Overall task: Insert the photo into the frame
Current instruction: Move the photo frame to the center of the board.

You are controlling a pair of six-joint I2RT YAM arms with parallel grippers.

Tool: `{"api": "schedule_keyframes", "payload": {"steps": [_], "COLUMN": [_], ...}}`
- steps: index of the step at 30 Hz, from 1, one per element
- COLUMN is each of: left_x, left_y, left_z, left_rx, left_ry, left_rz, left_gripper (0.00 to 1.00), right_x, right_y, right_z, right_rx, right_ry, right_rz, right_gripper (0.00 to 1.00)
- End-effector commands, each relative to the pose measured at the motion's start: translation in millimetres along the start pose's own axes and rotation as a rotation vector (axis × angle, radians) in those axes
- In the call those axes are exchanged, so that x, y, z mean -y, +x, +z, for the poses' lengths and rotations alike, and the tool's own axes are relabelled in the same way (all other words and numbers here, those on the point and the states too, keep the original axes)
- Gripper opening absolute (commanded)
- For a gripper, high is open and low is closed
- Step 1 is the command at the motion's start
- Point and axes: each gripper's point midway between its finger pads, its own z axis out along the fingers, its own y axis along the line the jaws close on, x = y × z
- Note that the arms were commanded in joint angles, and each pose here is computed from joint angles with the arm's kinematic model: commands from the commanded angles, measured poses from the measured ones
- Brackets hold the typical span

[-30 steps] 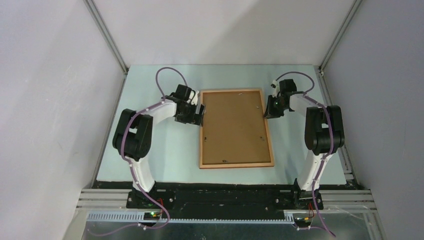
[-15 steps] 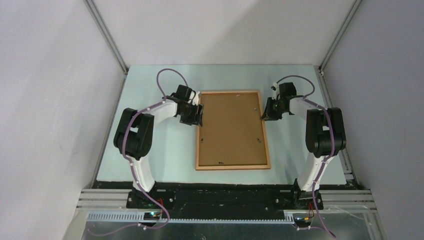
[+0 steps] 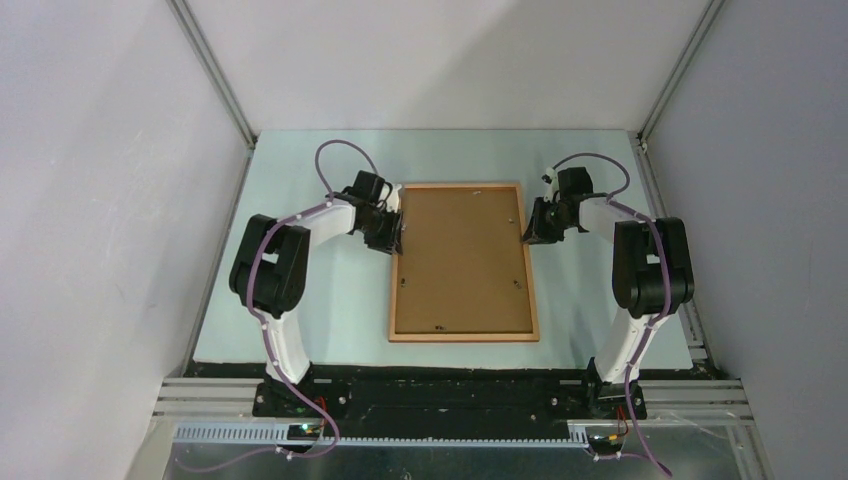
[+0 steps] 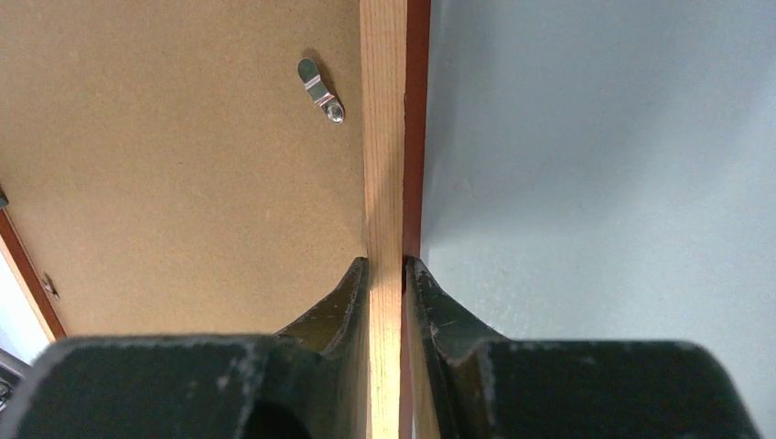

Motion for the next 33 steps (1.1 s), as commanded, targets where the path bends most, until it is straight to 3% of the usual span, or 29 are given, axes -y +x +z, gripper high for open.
{"api": "schedule_keyframes", "payload": {"steps": [1,6,9,16,33], "left_x": [2,3,4,8,13], "left_y": [-3,-4,-1,1,2], "left_z": [2,-1,-1,-4,-10], "left_rx": [-0.002,0.006,0.002,0.008,0.021], "left_ry": [0.017,0.019,0.021,0.039,0.059], "left_rz": [-0.001,-0.007,-0.015,-0.026,-0.013], "left_gripper": [0.33,0.18,0.01,0.00,0.00], "right_x": [0,6,9,15,3], "right_y": [15,11,5,-6,-31], "right_z": [-8,-7,-9,-13,2], "right_rx": [-0.044,-0.034,-0.018,-0.004,0.000], "right_ry": [-0.002,-0.009,-0.020,-0.036,0.008], "right_rz": [0.021,0.025,0.024,0.028,-0.186], "right_gripper": [0.03,0.19,0.33,0.54,0.57]}}
